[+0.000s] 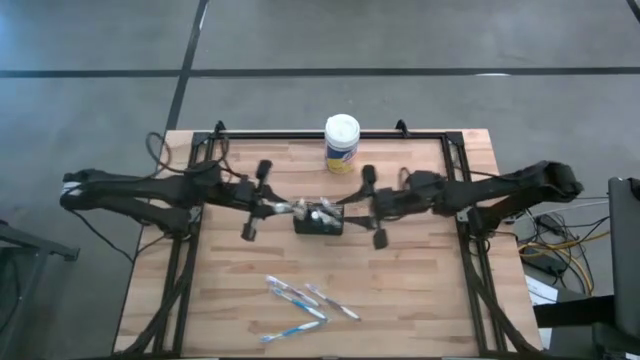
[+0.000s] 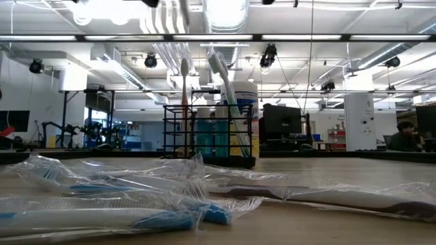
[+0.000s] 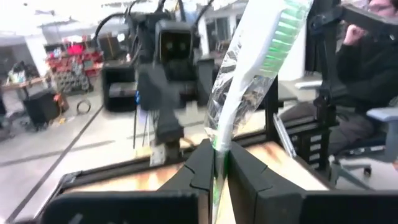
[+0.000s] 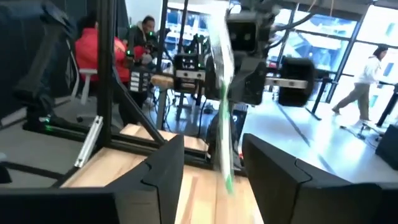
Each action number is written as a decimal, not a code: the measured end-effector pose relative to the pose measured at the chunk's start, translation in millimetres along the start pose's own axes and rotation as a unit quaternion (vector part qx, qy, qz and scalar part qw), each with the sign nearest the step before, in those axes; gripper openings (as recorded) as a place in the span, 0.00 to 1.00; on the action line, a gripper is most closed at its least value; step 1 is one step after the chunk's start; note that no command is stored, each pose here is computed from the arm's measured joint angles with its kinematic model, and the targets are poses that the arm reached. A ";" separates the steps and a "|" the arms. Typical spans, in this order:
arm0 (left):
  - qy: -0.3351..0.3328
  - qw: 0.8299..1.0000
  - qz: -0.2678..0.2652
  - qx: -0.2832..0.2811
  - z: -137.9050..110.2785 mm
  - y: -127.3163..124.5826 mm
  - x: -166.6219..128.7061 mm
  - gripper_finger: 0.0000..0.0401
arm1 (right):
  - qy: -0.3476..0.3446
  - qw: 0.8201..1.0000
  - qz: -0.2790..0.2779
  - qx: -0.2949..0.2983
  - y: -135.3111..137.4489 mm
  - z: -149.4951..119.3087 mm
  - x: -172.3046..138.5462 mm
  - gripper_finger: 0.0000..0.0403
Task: Pick & Place toothbrushing station
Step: Put the green toothbrush into the black wire organizer
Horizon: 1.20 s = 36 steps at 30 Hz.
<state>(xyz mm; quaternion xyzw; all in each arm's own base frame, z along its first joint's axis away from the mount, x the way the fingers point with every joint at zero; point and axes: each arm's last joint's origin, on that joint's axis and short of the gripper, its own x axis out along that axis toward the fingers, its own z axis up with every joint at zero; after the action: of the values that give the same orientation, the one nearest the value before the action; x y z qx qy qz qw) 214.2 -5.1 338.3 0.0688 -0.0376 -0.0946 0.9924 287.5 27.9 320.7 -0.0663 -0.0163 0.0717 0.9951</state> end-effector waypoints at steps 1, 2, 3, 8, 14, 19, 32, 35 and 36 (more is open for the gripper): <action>0.009 1.000 0.006 0.000 1.9 -1.0 -8.2 0.06 | -0.004 1.000 -0.001 0.004 0.4 1.5 -9.5 0.40; 0.013 1.000 0.012 0.001 3.0 -2.2 -16.9 0.06 | -0.008 1.000 0.000 0.008 1.4 1.7 -19.4 0.40; 0.014 1.000 0.019 0.001 3.6 -3.6 -26.5 0.06 | -0.014 1.000 -0.001 0.011 2.0 2.0 -29.7 0.40; 0.015 0.999 0.044 -0.009 -3.0 -12.3 -72.4 0.06 | -0.036 0.998 -0.037 0.026 6.2 -10.2 -81.9 0.33; 0.004 0.998 0.057 -0.030 -28.6 -21.2 -103.4 0.06 | -0.082 0.994 -0.068 0.030 10.9 -35.6 -132.3 0.14; 0.001 0.996 0.083 -0.033 -58.7 -26.2 -115.5 0.06 | -0.109 0.991 -0.070 0.032 15.0 -58.7 -159.6 0.03; -0.028 0.993 0.103 -0.055 -97.5 -33.4 -130.9 0.06 | -0.171 0.978 -0.103 0.058 20.9 -106.7 -196.1 0.03; -0.023 0.992 0.107 -0.056 -105.7 -34.3 -131.7 0.06 | -0.165 0.978 -0.111 0.064 21.4 -113.0 -198.8 0.03; -0.023 0.992 0.108 -0.056 -107.2 -34.5 -131.9 0.06 | -0.161 0.978 -0.113 0.066 21.4 -114.1 -199.4 0.03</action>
<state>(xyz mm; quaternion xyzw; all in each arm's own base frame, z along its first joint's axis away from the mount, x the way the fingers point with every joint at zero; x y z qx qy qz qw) 88.1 0.7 219.4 0.0064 -0.0625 0.0096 0.9980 92.0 5.2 200.2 0.0140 -0.1785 -0.0309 0.9834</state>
